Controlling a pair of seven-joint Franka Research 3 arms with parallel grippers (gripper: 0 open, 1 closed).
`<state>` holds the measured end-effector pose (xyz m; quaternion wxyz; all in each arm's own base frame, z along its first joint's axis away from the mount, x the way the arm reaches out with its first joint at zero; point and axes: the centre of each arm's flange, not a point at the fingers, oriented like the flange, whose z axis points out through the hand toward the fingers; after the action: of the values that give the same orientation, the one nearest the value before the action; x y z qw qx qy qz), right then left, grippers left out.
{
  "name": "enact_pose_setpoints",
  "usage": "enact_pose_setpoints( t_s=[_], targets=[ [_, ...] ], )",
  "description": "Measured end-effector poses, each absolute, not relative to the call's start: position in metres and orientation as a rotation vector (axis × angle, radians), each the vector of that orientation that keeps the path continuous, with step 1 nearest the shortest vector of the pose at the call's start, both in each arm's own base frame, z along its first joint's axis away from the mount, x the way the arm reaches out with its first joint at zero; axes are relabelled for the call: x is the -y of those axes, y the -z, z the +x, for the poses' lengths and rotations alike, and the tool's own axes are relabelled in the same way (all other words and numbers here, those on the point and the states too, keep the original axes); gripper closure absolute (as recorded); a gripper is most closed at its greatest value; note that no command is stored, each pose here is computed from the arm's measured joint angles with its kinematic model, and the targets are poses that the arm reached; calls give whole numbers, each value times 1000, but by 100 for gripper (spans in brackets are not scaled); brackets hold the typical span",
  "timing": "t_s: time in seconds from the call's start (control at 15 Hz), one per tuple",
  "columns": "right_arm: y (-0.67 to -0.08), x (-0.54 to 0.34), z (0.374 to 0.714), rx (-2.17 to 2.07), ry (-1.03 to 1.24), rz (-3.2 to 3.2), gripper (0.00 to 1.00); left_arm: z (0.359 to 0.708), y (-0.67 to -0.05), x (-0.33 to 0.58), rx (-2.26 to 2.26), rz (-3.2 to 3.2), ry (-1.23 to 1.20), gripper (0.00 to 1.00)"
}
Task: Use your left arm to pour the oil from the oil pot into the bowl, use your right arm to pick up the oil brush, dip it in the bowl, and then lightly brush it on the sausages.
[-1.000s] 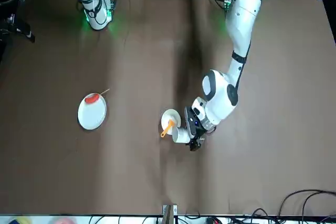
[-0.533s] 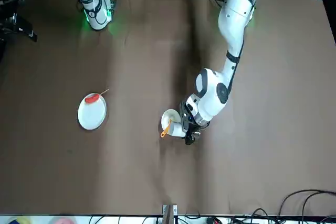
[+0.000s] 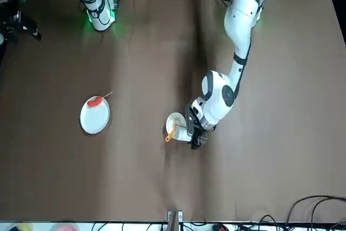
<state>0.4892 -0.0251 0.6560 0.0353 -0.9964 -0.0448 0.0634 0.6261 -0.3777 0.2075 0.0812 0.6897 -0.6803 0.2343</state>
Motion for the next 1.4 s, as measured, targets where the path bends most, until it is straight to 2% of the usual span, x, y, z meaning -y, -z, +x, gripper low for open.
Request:
enact_pose_setpoints(
  t_s=[0.73,1.33,1.4],
  targets=[
    [-656,16,489,165,-197,-3061,0,631,-206,370,2025,2079,-699,47],
    [-656,25,489,140,-192,-3060,0,661,-205,313,1757,2176,-666,47],
    [-656,28,490,131,-185,-3061,0,673,-208,289,1688,2166,-642,47]
  ],
)
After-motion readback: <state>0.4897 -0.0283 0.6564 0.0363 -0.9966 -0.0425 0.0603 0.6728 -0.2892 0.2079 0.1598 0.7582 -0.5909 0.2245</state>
